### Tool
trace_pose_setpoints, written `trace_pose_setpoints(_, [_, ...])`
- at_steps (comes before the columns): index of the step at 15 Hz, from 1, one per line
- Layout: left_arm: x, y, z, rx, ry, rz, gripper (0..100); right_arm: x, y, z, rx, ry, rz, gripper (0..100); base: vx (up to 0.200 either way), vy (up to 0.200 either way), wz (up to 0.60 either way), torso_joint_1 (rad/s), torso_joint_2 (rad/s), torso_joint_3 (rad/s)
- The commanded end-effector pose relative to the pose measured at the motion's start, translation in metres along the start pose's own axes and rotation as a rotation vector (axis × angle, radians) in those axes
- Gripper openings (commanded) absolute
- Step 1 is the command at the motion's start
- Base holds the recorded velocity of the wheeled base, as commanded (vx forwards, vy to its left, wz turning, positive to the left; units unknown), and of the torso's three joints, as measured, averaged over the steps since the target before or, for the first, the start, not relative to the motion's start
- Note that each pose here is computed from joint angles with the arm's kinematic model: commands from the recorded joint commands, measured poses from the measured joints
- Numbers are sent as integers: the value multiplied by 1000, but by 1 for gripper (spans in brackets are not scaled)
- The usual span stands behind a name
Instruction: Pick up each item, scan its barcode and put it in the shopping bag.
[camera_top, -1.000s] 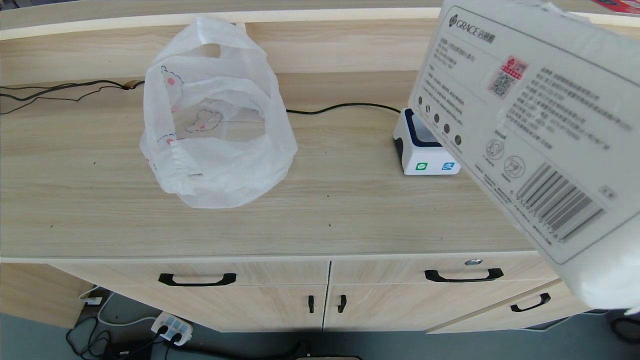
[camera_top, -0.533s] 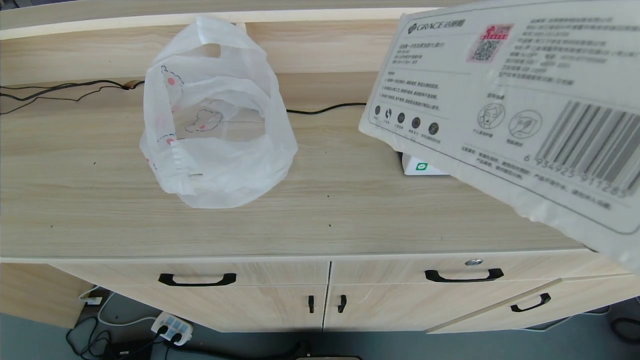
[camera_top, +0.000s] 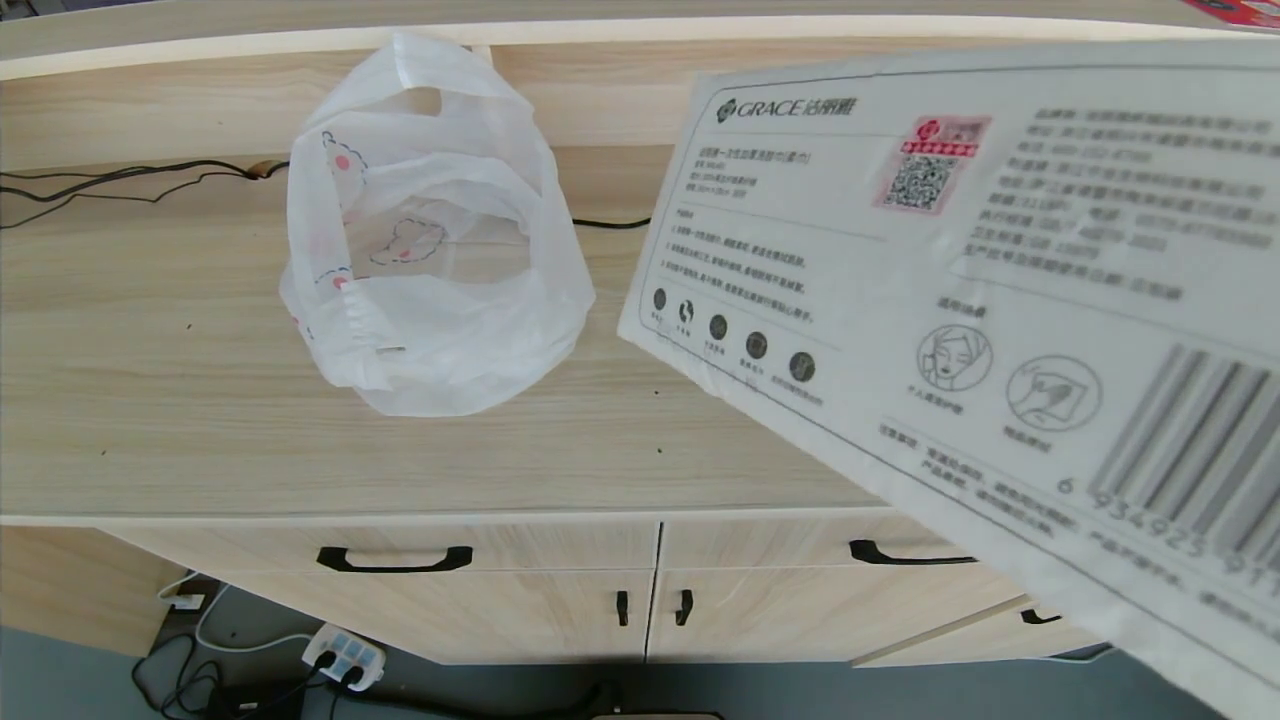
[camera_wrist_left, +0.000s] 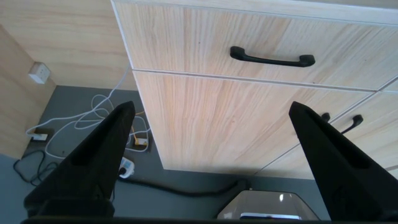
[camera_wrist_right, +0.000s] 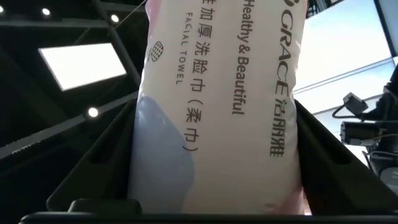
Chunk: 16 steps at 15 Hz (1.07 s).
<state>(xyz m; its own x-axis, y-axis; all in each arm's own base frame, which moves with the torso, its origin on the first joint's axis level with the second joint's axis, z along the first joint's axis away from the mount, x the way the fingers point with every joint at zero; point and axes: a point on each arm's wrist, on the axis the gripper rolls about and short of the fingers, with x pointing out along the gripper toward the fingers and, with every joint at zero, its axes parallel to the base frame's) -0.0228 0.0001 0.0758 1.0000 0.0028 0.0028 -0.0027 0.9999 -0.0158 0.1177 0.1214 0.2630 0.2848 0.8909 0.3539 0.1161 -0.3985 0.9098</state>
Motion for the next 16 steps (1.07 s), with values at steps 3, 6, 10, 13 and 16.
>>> trace_pose_setpoints(3, [0, 0, 0, -1, 0, 0, 100, 16, -18, 2, 68, 42, -63, 0, 0, 0, 0, 0, 0, 0])
trace_pose_setpoints(6, [0, 0, 0, 0, 0, 0, 100, 29, -18, 7, 85, 77, -9, 0, 0, 0, 0, 0, 0, 0])
trace_pose_setpoints(10, [0, 0, 0, -1, 0, 0, 100, 27, -19, 6, 137, 94, 18, 0, 0, 0, 0, 0, 0, 0])
trace_pose_setpoints(13, [0, 0, 0, -1, 0, 2, 100, 28, -20, 6, 132, 94, 15, 0, 0, 0, 0, 0, 0, 0])
trace_pose_setpoints(16, [0, 0, 0, 0, 0, 0, 100, 24, -26, 7, -100, 137, -20, 0, 0, 0, 0, 0, 0, 0])
